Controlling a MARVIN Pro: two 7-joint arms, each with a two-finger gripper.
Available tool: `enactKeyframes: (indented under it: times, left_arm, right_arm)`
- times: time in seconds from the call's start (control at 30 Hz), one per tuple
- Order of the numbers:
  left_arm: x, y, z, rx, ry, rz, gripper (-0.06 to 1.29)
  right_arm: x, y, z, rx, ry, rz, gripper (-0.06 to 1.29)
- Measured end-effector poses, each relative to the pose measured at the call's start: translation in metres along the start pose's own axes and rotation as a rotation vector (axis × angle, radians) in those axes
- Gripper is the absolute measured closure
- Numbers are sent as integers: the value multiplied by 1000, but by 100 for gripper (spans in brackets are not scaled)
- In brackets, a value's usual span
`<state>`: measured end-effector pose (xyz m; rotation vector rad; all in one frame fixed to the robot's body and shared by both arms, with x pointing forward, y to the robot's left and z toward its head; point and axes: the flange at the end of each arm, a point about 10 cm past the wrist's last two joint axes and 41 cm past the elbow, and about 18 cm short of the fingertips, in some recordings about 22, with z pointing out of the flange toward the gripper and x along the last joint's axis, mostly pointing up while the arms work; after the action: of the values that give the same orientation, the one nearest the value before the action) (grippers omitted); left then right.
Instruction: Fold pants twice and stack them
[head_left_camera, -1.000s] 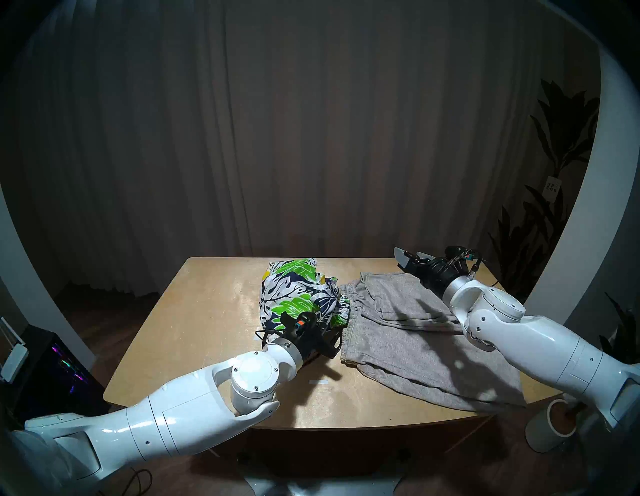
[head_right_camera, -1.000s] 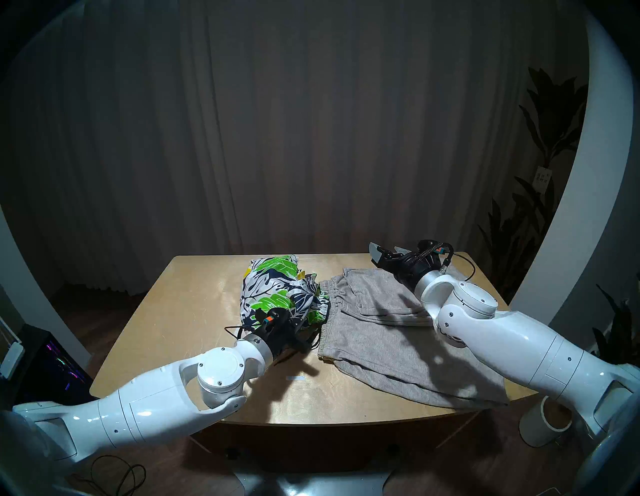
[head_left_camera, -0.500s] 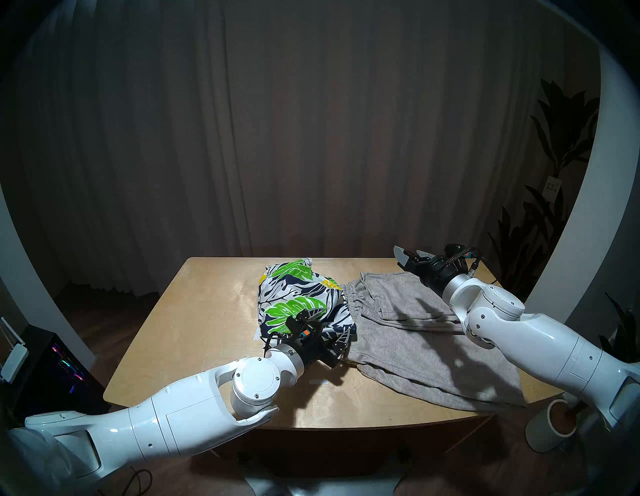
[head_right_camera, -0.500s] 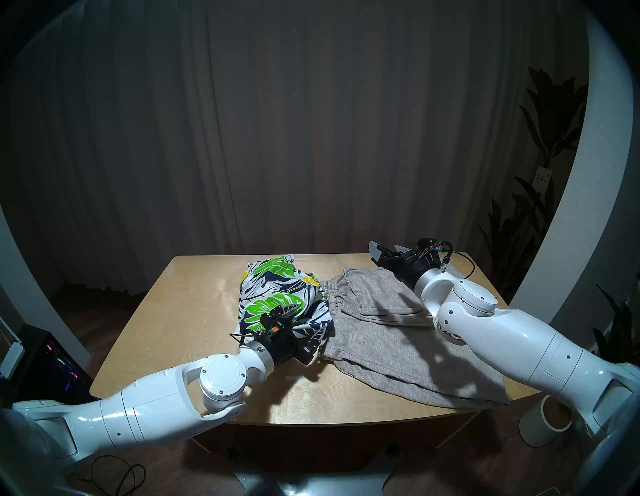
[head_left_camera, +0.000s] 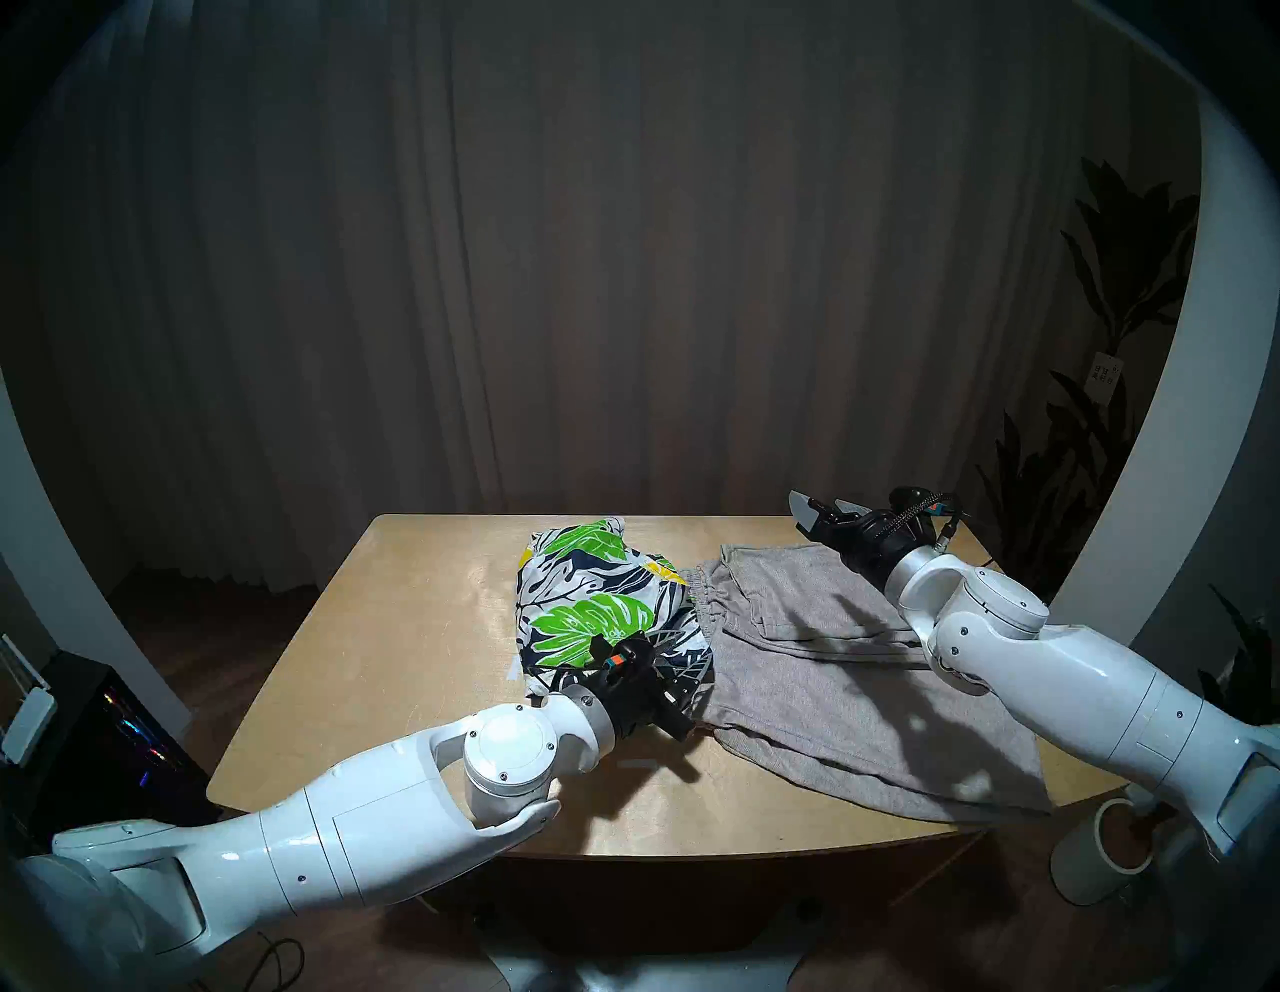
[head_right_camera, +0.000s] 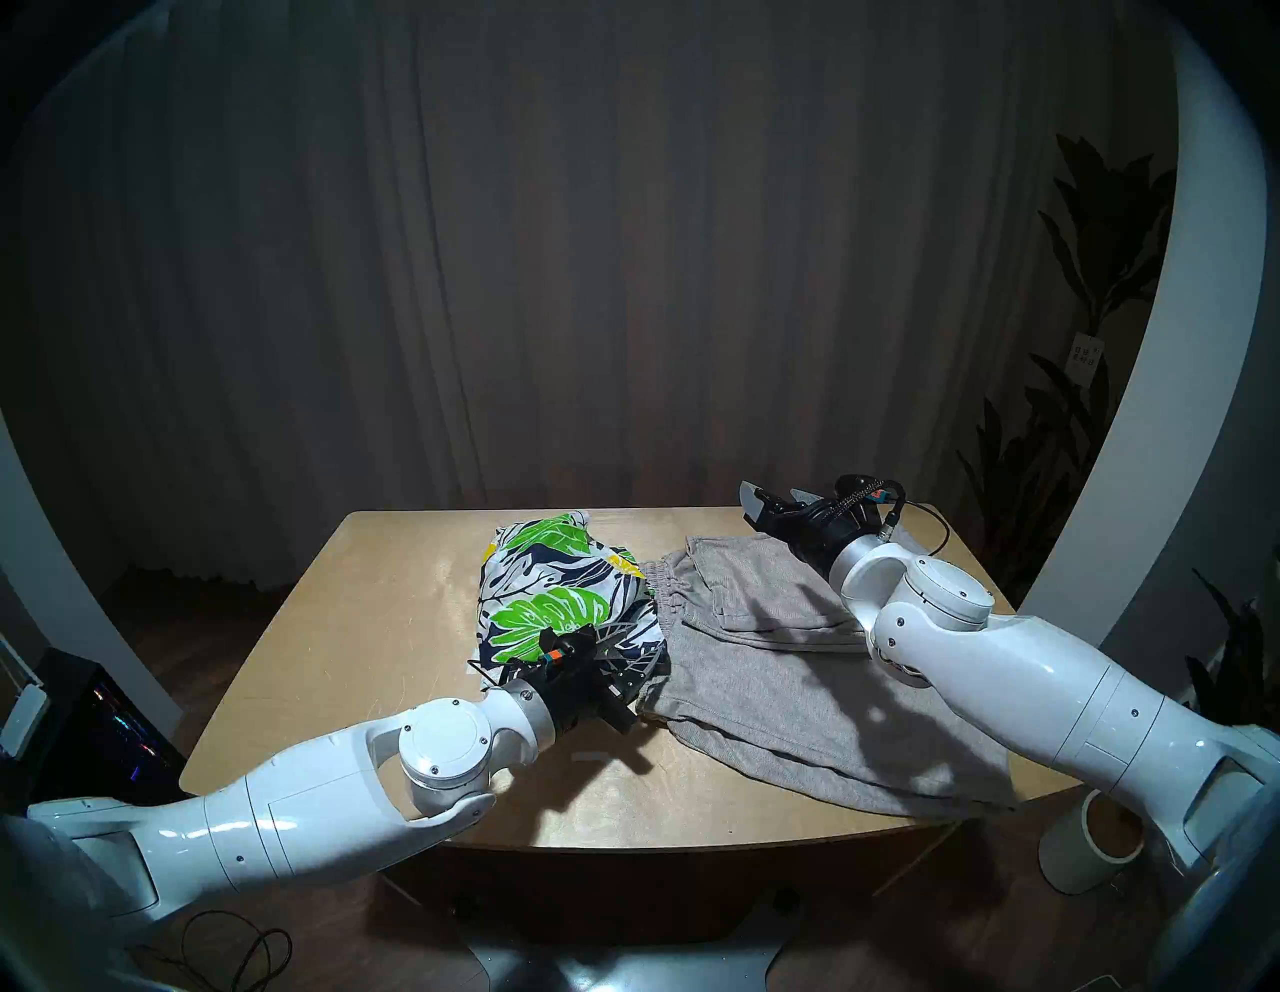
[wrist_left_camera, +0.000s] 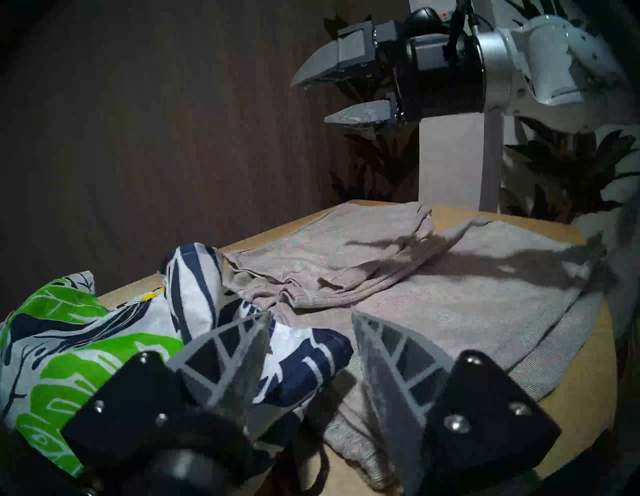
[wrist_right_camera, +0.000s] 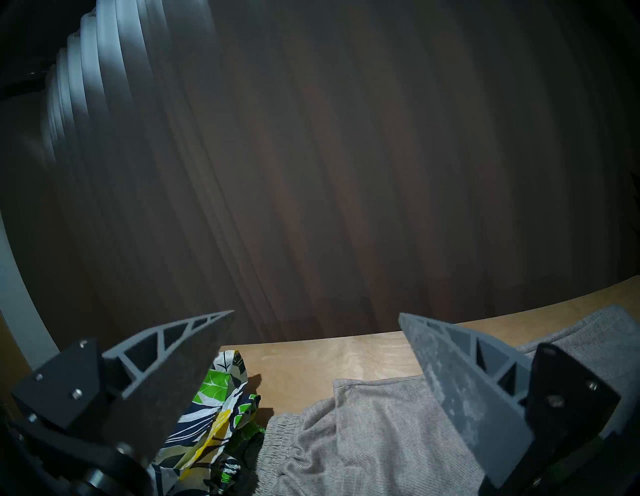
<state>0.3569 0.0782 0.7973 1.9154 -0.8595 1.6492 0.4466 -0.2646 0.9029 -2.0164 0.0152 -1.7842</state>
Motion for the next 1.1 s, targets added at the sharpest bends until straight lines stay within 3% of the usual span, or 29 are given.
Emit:
enactKeyframes:
  times: [0.1,0.23,0.33,0.4,0.47,0.63,0.77,1.1]
  left_arm:
    - [8,-6,-3,25,30,-59,61]
    - [21,-26,-7,120,77,-126,59]
    - [29,-47,-9,214,106,-166,46]
    - [32,-66,-10,303,123,-205,10]
    - [33,-74,-11,344,127,-223,2]
    - [30,-97,-6,470,128,-285,2]
    - [25,-97,2,491,115,-288,2]
    - [5,-74,25,457,16,-197,2]
  right_arm:
    - [0,1,1,-3,0,-3,-2]
    - [1,2,2,-6,-1,-5,-2]
    - [1,2,3,-7,-2,-6,-2]
    - [0,1,4,-5,-3,-7,-2]
    - [0,0,5,-4,-5,-8,-2]
    - [1,-3,9,1,-15,-10,-2]
    - [1,-4,11,2,-18,-10,-2]
    - [3,-2,12,-9,-10,-10,-2]
